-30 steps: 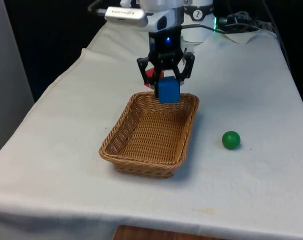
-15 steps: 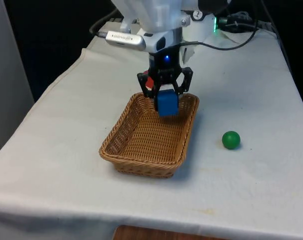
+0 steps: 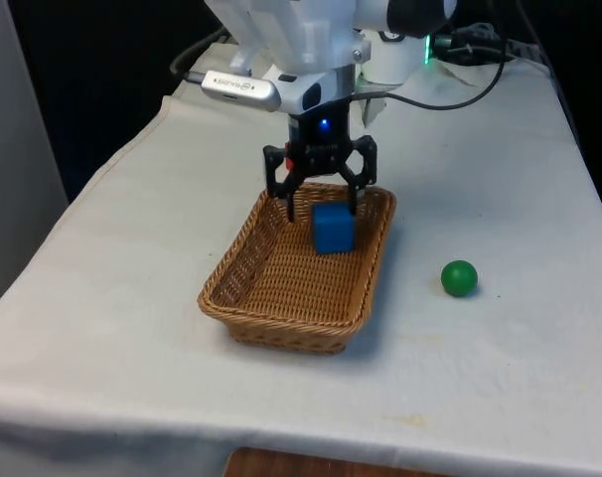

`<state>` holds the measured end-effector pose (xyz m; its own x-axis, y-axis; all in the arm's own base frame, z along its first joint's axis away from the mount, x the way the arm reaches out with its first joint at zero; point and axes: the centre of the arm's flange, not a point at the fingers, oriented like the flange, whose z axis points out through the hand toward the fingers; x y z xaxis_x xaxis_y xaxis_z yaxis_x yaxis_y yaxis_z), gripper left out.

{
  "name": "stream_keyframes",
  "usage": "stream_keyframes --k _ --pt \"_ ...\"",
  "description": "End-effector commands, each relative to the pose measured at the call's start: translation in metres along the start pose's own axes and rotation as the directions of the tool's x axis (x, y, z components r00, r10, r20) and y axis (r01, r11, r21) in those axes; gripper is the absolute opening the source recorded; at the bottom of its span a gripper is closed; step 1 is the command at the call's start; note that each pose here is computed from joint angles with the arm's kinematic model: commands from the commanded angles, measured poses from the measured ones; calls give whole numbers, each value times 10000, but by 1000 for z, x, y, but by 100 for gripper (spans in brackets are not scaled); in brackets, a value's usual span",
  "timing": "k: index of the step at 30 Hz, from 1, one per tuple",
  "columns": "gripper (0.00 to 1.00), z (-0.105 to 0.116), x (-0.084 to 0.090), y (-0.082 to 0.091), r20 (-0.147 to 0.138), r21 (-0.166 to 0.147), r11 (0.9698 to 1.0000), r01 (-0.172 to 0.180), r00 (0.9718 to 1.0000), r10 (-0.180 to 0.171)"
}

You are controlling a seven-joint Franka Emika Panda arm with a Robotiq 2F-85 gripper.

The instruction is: Place all non-red objects into the basket.

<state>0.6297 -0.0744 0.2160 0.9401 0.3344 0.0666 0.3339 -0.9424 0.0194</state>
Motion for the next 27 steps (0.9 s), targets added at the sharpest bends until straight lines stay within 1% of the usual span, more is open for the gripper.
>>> stream_keyframes --k 1,2,3,5,6,11,13,14,15,21,23,24,27 --pt "74 0 1 1 -31 63 10000 15 10000 -15" --pt "84 0 1 1 -31 63 10000 15 10000 -15" --pt "99 1 1 2 -29 54 10000 -1 10000 1" --pt "100 0 -1 1 1 -7 10000 -18 10000 18" --pt "100 1 1 2 -29 54 10000 -1 10000 1" --pt "100 0 2 3 -16 46 10000 -1 10000 1" --pt "100 -9 5 6 -47 16 10000 -4 10000 4" --pt "100 -7 5 5 -111 -69 10000 -18 9999 17" --pt "100 -16 9 9 -75 6 10000 -7 10000 8" --pt "100 -39 24 15 -126 57 10000 9 9999 -8" --pt "100 -36 24 15 -162 57 10000 22 9999 -21" --pt "100 -46 27 14 -139 68 10000 19 9999 -18" --pt "100 -56 30 11 -169 108 9999 30 9999 -28"
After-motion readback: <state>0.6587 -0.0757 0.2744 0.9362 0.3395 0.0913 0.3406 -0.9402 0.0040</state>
